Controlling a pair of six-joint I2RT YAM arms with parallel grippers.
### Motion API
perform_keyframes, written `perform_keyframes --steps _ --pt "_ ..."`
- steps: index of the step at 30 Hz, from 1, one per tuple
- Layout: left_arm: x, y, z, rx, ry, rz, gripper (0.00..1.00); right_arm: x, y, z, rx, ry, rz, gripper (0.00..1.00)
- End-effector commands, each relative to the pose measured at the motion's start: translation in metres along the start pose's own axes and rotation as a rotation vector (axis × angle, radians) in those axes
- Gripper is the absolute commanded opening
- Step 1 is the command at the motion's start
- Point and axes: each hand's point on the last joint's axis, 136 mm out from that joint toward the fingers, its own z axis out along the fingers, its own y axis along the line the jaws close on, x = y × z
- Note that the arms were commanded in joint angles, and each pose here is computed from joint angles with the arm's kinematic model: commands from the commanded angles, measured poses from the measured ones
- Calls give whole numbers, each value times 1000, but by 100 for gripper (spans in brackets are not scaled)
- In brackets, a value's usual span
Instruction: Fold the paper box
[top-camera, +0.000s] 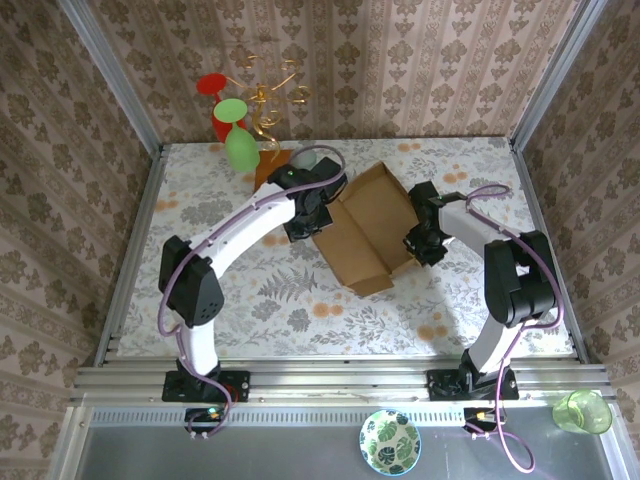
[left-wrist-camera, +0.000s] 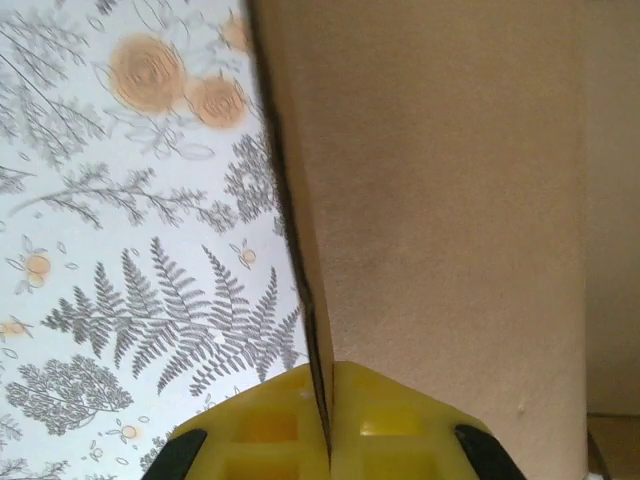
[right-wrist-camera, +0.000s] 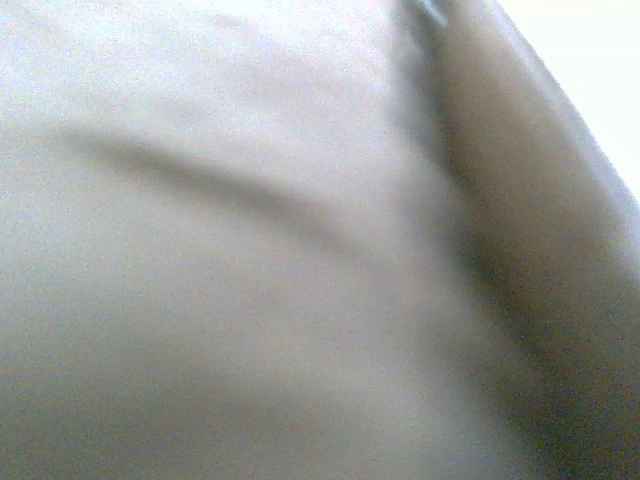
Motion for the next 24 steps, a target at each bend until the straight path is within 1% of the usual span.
perform_keyframes --steps 1,2,3,4,6,8,10,13,14,16,17,19,21,23,24 --pt "-15 24 -15 -155 -78 151 0 9 14 -22 -83 -8 -39 43" --pt "-22 28 -18 -187 -99 189 0 10 21 -33 -119 -20 -67 54" --pt "-29 30 -22 -213 -121 229 0 13 28 -46 -154 -32 -96 62" --pt "-34 33 -25 -236 -133 260 0 16 33 -56 -178 -41 -115 67" --pt "-47 33 -32 -259 -161 340 0 22 45 -84 -250 -74 -175 72" --pt "-60 31 -39 -274 -196 412 0 25 51 -108 -298 -108 -224 75" --pt "-72 26 -45 -269 -218 490 0 30 56 -129 -360 -129 -260 76" --pt "-85 18 -51 -264 -226 669 0 34 70 -154 -480 -170 -342 76" --pt "-91 15 -54 -268 -248 720 0 37 76 -159 -515 -183 -391 75" --pt "-101 11 -60 -265 -285 770 0 41 80 -161 -533 -189 -463 75" --pt "-106 9 -63 -261 -300 784 0 44 79 -172 -573 -197 -490 75" --pt "-112 2 -68 -239 -319 834 0 43 77 -173 -573 -221 -538 73" --pt "-111 -12 -72 -210 -337 958 0 38 81 -180 -595 -293 -623 67" --pt "-107 -24 -71 -189 -341 1106 0 34 95 -189 -677 -383 -751 66" --pt "-106 -26 -68 -172 -330 1138 0 32 104 -196 -731 -432 -793 66"
